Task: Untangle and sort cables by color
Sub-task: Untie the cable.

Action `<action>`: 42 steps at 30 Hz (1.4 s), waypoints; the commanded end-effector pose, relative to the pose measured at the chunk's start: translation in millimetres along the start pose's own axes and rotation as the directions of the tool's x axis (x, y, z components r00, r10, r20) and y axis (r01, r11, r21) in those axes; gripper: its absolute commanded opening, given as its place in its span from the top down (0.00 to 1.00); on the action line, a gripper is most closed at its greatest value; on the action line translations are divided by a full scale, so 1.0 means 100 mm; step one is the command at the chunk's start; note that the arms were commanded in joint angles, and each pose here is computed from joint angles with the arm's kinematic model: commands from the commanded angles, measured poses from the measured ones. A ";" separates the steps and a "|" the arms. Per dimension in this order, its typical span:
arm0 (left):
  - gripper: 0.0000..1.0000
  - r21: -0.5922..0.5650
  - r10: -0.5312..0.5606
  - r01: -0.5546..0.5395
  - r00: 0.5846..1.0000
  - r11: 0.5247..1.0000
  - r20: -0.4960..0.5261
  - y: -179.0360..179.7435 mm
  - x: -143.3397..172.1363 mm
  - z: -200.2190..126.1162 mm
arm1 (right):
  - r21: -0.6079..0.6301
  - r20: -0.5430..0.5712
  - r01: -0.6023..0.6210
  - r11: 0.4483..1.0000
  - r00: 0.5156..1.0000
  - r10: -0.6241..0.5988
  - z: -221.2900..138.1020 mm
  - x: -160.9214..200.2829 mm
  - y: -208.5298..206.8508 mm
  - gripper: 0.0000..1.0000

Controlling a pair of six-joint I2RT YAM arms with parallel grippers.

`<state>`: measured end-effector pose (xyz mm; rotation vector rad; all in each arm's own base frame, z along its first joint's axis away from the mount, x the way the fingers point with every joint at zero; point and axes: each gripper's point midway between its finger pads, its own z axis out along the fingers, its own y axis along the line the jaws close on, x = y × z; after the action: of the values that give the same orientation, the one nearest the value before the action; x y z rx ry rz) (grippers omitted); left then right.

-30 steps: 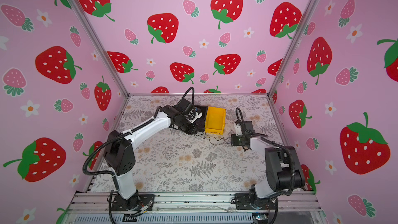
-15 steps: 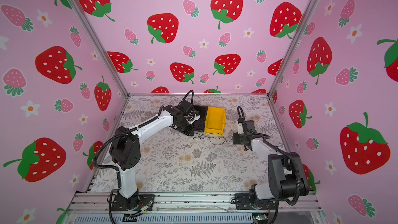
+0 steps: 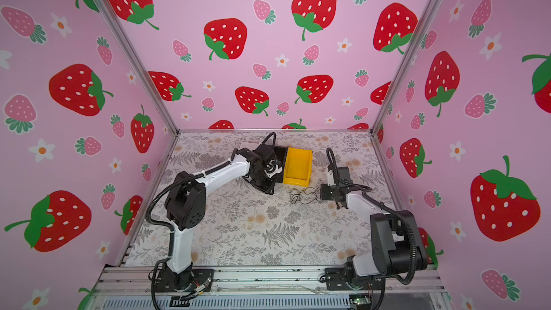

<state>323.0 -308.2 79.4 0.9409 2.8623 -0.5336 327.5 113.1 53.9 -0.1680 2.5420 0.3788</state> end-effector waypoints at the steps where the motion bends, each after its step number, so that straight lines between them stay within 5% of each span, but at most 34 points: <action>1: 0.70 -0.025 0.044 -0.042 0.998 0.999 0.055 -0.05 -0.06 -0.20 | 0.009 0.012 -0.018 1.000 1.000 0.018 -0.08 -0.08 0.02 0.89; 5: 0.66 -0.064 0.134 -0.127 0.984 0.990 0.117 -0.17 -0.15 -0.34 | 0.006 -0.004 -0.005 1.000 1.000 0.005 -0.08 -0.08 0.04 0.89; 10: 0.64 -0.096 0.385 -0.373 0.901 0.923 0.201 -0.76 -0.35 -0.43 | -0.005 -0.003 -0.003 1.000 1.000 0.003 -0.11 -0.13 0.08 0.90; 15: 0.64 -0.036 0.455 -0.467 0.836 0.883 0.306 -1.22 -0.54 -0.43 | -0.050 0.048 0.001 0.999 0.999 0.002 -0.30 -0.35 0.21 0.93; 18: 0.63 -0.031 0.486 -0.522 0.769 0.852 0.416 -1.39 -0.63 -0.50 | -0.072 0.088 0.016 0.997 0.996 -0.009 -0.47 -0.53 0.30 0.93; 22: 0.57 -0.088 0.530 -0.602 0.613 0.794 0.585 -1.55 -0.69 -0.65 | -0.125 0.100 0.035 0.992 0.995 -0.023 -0.62 -0.69 0.44 0.93; 33: 0.58 -0.280 0.631 -0.690 0.325 0.668 0.704 -1.60 -0.77 -0.53 | -0.181 0.081 0.040 0.983 0.996 -0.025 -0.76 -0.80 0.60 0.94; 42: 0.59 -0.386 0.674 -0.671 0.233 0.633 0.701 -1.60 -1.00 -0.34 | -0.220 0.097 0.052 0.974 0.995 -0.032 -0.93 -0.95 0.74 0.94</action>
<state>302.0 -458.7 155.2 1.3685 1.5371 -0.6516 350.6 153.2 191.6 -0.2695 2.3809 0.6047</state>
